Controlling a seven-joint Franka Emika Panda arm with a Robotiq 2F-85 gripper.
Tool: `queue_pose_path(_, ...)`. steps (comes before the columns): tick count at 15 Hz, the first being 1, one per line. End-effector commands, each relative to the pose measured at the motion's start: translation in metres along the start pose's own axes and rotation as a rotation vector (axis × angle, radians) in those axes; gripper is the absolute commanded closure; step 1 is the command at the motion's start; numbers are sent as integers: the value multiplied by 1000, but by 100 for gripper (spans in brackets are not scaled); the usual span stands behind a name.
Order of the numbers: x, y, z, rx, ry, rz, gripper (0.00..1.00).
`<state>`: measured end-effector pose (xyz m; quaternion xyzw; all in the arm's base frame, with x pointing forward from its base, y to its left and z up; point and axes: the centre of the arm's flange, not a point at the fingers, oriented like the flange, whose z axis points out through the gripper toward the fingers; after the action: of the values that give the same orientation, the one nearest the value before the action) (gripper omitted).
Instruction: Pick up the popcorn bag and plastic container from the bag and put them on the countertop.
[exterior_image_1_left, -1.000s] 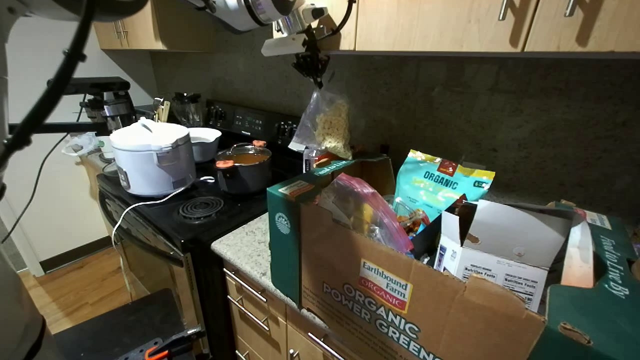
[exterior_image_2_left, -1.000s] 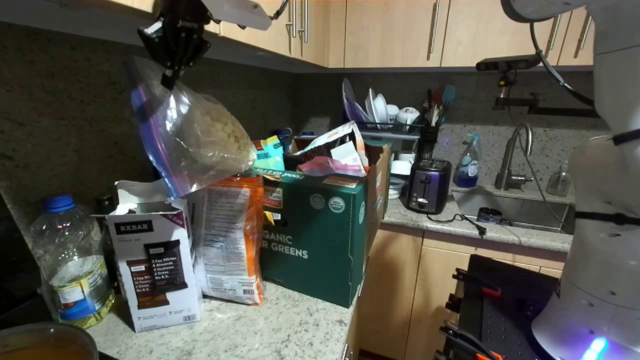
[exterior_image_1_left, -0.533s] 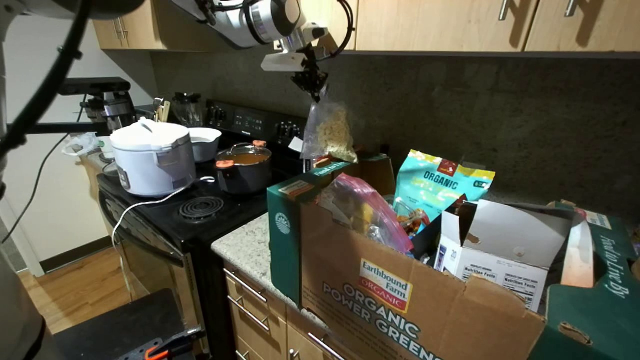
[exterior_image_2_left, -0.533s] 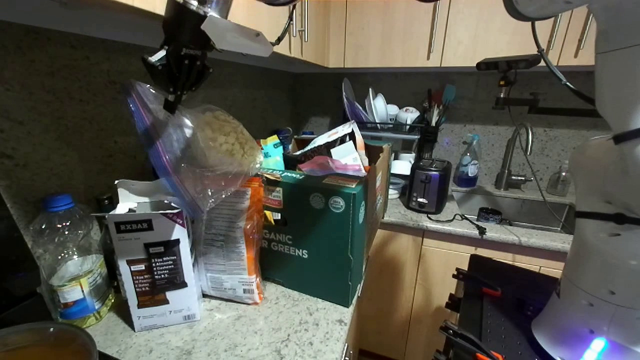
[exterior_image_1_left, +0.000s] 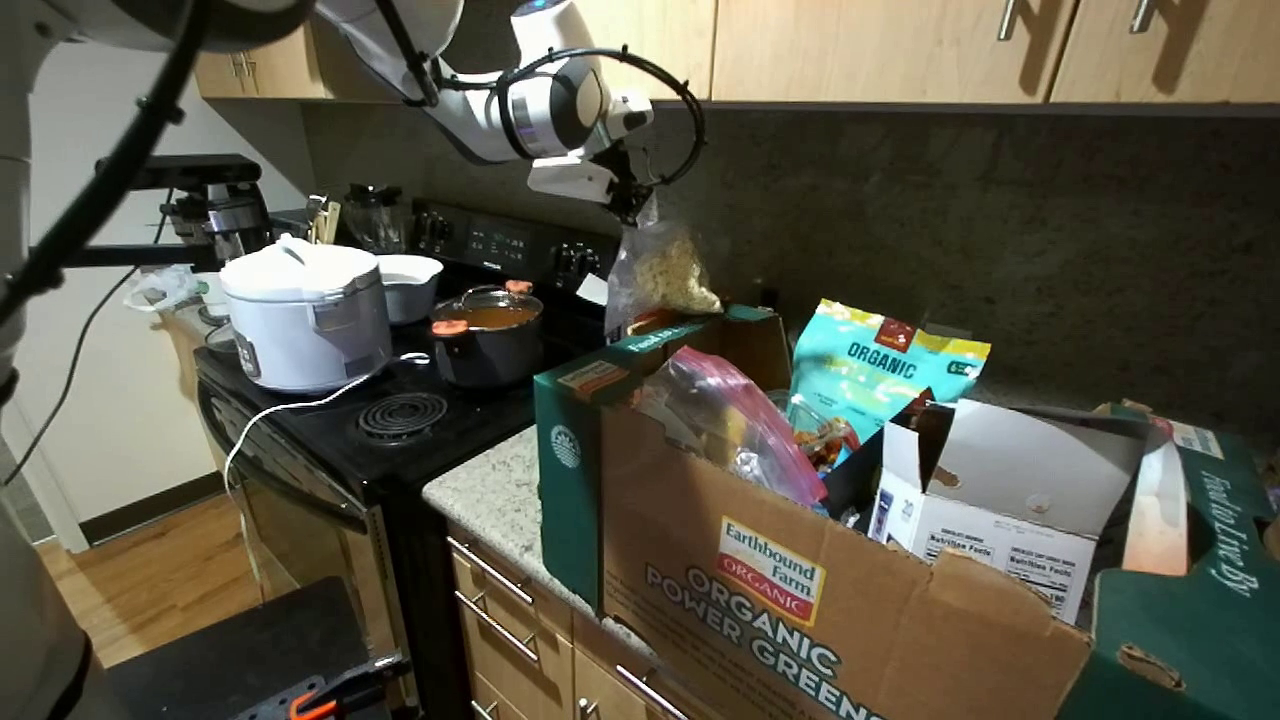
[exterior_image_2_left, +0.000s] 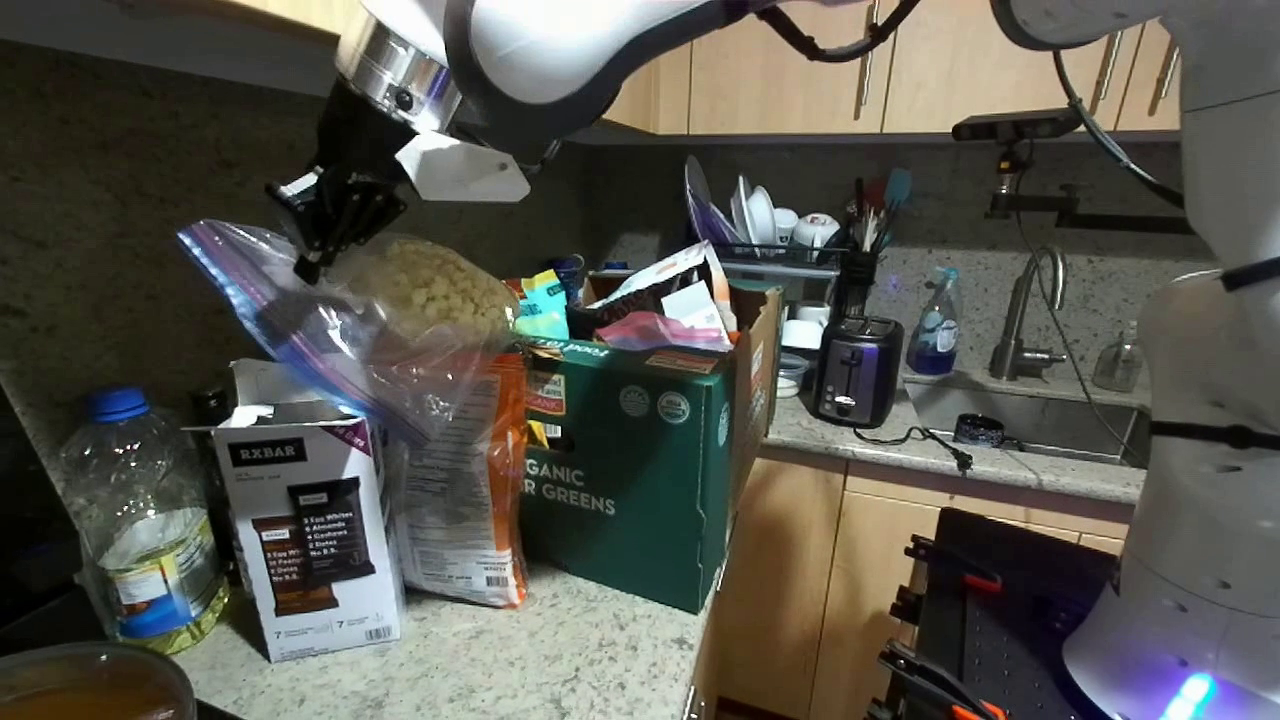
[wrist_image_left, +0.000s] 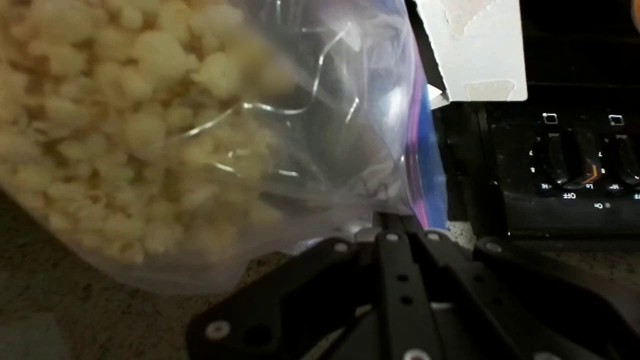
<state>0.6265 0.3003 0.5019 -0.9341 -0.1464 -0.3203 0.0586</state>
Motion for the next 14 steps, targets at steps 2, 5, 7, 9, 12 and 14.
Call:
queue_pose_path(2, -16, 15, 32, -2, 15, 7, 100)
queue_pose_path(5, -21, 19, 38, -11, -9, 14, 73)
queue_pose_path(7, -23, 19, 35, -17, -6, 16, 60)
queue_pose_path(9, -23, 18, 25, -22, 0, 17, 45)
queue_pose_path(12, -24, 18, 4, -33, 11, 25, 23)
queue_pose_path(14, -26, 19, -13, -31, 5, 38, 7)
